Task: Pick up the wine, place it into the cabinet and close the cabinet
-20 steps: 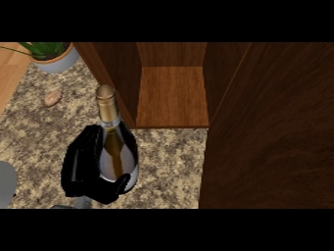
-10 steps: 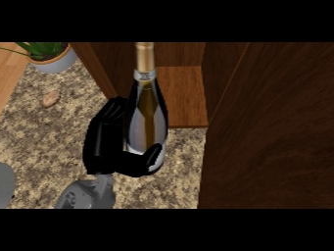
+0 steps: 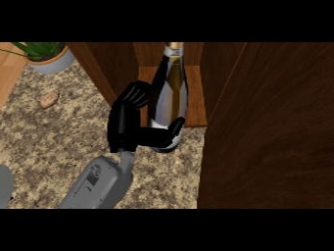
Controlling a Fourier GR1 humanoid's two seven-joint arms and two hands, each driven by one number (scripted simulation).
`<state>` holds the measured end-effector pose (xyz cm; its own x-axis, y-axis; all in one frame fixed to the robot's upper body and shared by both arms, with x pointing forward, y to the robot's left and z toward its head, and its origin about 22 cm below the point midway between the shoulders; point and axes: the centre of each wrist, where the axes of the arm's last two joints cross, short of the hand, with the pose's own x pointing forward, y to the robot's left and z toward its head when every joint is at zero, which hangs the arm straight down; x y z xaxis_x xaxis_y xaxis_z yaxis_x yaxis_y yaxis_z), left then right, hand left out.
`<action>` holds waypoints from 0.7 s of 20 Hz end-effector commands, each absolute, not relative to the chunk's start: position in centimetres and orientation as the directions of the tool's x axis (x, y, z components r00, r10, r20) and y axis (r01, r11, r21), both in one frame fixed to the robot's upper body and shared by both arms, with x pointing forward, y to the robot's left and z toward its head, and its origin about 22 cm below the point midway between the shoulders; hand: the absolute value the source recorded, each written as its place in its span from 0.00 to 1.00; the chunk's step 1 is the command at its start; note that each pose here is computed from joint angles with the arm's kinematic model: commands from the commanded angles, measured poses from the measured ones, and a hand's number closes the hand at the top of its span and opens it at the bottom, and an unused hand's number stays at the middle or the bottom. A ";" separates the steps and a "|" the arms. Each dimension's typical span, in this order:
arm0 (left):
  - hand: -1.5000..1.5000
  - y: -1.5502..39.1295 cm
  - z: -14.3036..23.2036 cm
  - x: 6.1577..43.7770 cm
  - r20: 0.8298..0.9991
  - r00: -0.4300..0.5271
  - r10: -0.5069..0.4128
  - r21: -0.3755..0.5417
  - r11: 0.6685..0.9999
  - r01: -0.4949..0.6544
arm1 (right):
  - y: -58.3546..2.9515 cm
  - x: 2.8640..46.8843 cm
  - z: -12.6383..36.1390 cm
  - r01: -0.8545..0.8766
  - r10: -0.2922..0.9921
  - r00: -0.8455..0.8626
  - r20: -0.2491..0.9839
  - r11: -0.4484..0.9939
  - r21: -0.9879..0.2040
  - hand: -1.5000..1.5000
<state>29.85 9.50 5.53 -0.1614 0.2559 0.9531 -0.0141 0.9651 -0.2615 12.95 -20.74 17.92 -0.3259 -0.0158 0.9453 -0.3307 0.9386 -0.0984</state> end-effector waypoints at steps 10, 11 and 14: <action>1.00 8.1 0.5 32.0 0.978 -0.091 0.186 -0.193 0.979 -0.068 | -21.7 8.3 20.7 -0.404 -0.110 -0.356 0.928 0.914 -0.046 0.00; 1.00 8.4 -0.9 31.6 0.980 -0.087 0.178 -0.185 0.979 -0.081 | -21.6 7.7 20.7 -0.415 -0.111 -0.357 0.927 0.908 -0.051 0.00; 1.00 8.4 -1.4 30.6 0.977 -0.083 0.198 -0.204 0.976 -0.071 | -21.9 9.6 19.8 -0.379 -0.103 -0.363 0.926 0.924 -0.046 0.00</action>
